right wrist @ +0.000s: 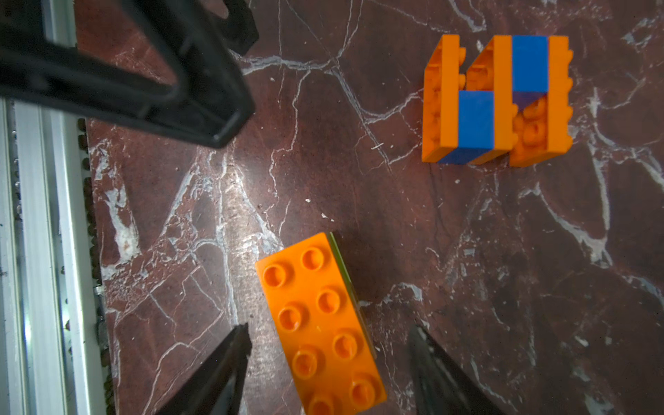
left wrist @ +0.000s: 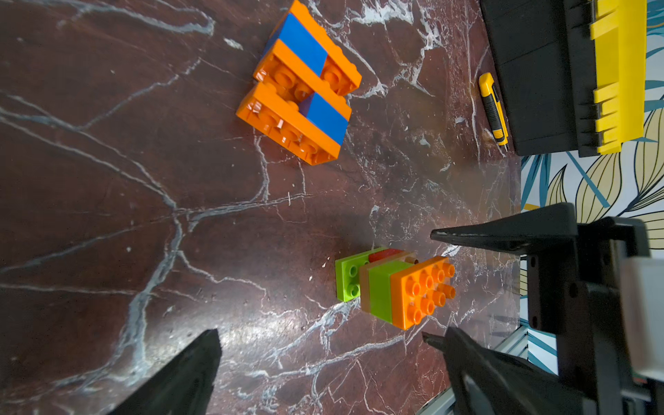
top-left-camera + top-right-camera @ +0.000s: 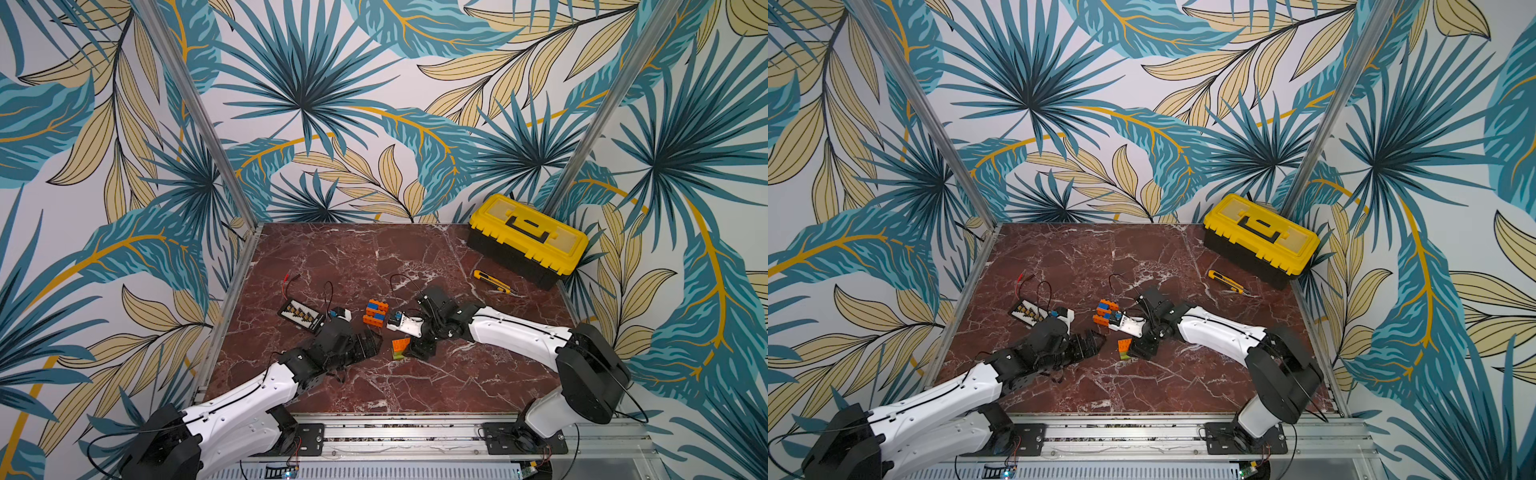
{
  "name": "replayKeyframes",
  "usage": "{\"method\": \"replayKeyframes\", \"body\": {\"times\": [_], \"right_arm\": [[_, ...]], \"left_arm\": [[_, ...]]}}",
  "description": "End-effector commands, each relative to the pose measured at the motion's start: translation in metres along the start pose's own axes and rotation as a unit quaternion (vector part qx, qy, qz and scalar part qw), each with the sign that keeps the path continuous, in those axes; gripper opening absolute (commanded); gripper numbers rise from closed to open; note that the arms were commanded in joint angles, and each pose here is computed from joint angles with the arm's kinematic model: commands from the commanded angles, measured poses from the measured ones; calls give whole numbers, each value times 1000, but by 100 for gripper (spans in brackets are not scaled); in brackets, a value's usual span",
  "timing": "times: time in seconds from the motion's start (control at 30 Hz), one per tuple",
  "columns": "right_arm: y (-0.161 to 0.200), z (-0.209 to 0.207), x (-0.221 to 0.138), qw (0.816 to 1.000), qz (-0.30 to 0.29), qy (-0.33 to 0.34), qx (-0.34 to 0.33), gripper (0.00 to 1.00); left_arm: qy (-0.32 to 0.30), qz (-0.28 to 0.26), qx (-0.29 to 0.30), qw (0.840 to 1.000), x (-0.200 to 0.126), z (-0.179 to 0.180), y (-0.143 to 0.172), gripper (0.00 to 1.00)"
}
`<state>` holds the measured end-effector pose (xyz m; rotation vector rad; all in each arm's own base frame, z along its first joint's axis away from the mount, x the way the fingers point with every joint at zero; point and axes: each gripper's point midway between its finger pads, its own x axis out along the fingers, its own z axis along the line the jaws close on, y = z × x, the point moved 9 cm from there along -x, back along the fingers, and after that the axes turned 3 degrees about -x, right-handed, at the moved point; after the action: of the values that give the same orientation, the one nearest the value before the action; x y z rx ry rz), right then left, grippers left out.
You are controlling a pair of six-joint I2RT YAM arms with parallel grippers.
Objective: Assemble the number 5 with lego
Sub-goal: Pick up the lego brick from the center of the board.
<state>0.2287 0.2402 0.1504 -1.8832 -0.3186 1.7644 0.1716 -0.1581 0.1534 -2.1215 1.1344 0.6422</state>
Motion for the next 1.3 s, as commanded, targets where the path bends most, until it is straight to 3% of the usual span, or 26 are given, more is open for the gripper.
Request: {"method": "replayKeyframes", "body": {"times": [0.0, 0.67, 0.93, 1.27], "right_arm": [[-3, 2, 3, 1000, 4, -15, 3, 71], [-3, 1, 15, 998, 55, -18, 17, 65], [-6, 0, 22, 996, 71, -38, 37, 55], [-10, 2, 29, 993, 66, -76, 64, 41]], "left_arm": [[6, 2, 3, 1000, 2, -2, 0, 100], [0, 4, 3, 1000, 9, -4, -1, 100], [-42, -23, -17, 999, -1, 9, -2, 100], [-50, -43, -27, 997, -13, 18, -1, 100]]}}
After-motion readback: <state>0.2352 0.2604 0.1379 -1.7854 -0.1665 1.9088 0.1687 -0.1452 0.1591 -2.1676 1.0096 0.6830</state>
